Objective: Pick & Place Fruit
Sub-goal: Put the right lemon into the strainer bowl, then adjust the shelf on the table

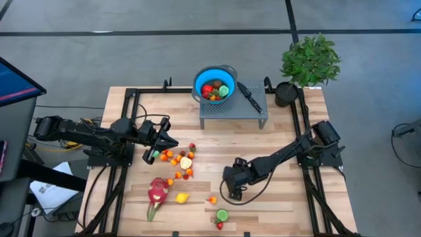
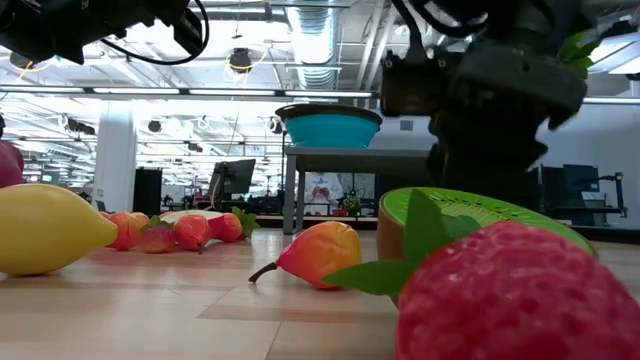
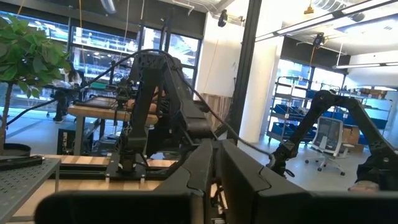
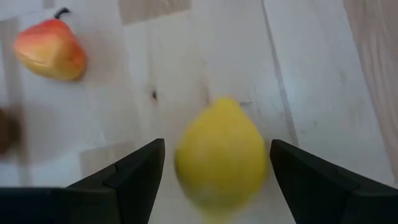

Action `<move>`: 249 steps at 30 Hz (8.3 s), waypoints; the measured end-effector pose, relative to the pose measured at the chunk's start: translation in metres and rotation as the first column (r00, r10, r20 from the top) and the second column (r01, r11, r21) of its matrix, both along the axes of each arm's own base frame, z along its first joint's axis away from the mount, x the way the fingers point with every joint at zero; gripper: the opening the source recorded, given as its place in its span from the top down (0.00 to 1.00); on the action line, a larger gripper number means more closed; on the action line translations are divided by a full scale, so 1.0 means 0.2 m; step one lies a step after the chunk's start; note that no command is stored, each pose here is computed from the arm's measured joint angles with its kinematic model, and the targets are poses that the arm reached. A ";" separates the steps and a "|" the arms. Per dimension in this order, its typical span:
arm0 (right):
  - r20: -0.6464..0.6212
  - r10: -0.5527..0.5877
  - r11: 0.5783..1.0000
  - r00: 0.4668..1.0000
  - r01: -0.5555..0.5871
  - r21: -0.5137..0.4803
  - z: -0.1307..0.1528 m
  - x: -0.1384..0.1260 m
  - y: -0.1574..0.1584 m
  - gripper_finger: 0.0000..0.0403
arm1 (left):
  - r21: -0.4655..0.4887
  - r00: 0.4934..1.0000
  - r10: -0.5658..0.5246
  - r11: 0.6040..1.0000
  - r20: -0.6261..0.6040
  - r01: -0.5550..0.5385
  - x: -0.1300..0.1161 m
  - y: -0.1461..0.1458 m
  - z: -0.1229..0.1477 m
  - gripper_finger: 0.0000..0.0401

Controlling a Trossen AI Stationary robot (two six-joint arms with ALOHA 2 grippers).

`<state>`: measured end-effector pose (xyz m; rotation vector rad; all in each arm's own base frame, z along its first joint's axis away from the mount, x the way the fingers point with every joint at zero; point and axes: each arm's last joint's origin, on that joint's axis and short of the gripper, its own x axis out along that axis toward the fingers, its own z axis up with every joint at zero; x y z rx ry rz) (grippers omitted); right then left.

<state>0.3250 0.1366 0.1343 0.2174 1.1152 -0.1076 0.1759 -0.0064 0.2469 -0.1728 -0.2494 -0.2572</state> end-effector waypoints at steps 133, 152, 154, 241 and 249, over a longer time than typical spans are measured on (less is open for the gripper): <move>0.729 -0.507 0.447 0.461 0.863 -0.235 0.71 0.23 -1.17 0.12 | 0.001 1.000 -0.001 1.000 0.000 0.001 0.00 0.00 0.00 0.94; 0.715 -0.354 0.559 0.603 0.749 -0.355 0.91 0.14 -0.96 0.57 | 0.000 1.000 -0.001 1.000 0.000 0.001 0.00 0.00 0.00 0.94; 0.708 -0.346 0.566 0.616 0.738 -0.367 0.91 0.13 -0.95 0.63 | 0.000 1.000 -0.001 1.000 0.000 0.001 0.00 0.00 0.00 0.94; 0.762 0.055 0.966 0.645 0.161 -0.205 0.65 -0.71 -0.43 1.00 | -0.070 0.519 0.822 0.518 -0.237 -0.852 0.09 0.51 -0.10 1.00; 0.791 0.121 0.977 0.600 0.069 -0.202 0.69 -0.78 -0.35 1.00 | 0.003 0.415 0.861 0.434 -0.294 -0.901 0.24 0.76 -0.11 1.00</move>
